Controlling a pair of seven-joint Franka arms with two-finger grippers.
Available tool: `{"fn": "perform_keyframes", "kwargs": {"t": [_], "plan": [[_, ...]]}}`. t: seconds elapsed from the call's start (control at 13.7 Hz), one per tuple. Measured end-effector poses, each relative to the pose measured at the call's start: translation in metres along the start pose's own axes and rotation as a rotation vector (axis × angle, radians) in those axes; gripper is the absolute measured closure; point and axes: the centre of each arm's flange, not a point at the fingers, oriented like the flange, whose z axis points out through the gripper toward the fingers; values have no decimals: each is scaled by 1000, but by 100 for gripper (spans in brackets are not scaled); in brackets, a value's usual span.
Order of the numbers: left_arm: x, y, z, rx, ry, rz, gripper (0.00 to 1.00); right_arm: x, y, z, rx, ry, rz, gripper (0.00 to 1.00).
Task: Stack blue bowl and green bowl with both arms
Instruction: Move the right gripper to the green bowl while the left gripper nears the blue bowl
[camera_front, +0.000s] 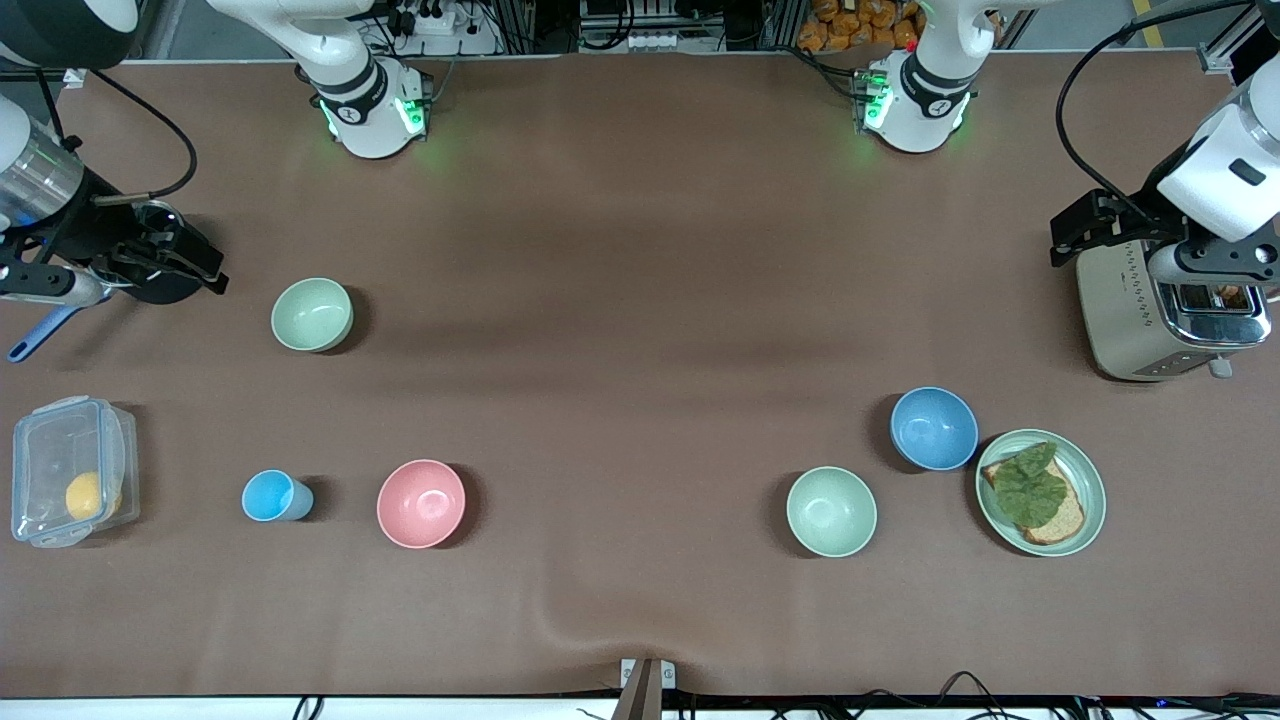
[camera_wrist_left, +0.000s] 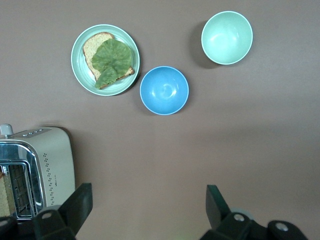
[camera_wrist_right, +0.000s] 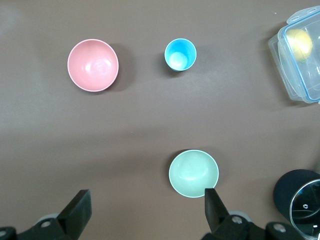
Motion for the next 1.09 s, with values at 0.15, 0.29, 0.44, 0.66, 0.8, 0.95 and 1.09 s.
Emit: {"fn": "perform_keyframes", "kwargs": {"t": [0.15, 0.29, 0.44, 0.66, 0.8, 0.95, 1.09], "plan": [[0, 2, 0, 0, 0, 3, 0, 2, 3, -3, 1, 11, 1, 0], [0, 2, 0, 0, 0, 3, 0, 2, 6, -6, 1, 16, 3, 0], [0, 2, 0, 0, 0, 3, 0, 2, 6, -6, 1, 16, 3, 0], [0, 2, 0, 0, -2, 18, 0, 2, 6, -6, 1, 16, 3, 0], [1, 4, 3, 0, -7, 40, 0, 2, 6, -6, 0, 15, 3, 0], [4, 6, 11, -1, -24, 48, 0, 2, 6, -6, 0, 15, 3, 0], [13, 7, 31, -3, -58, 51, 0, 2, 6, -5, 0, 12, 3, 0]]}}
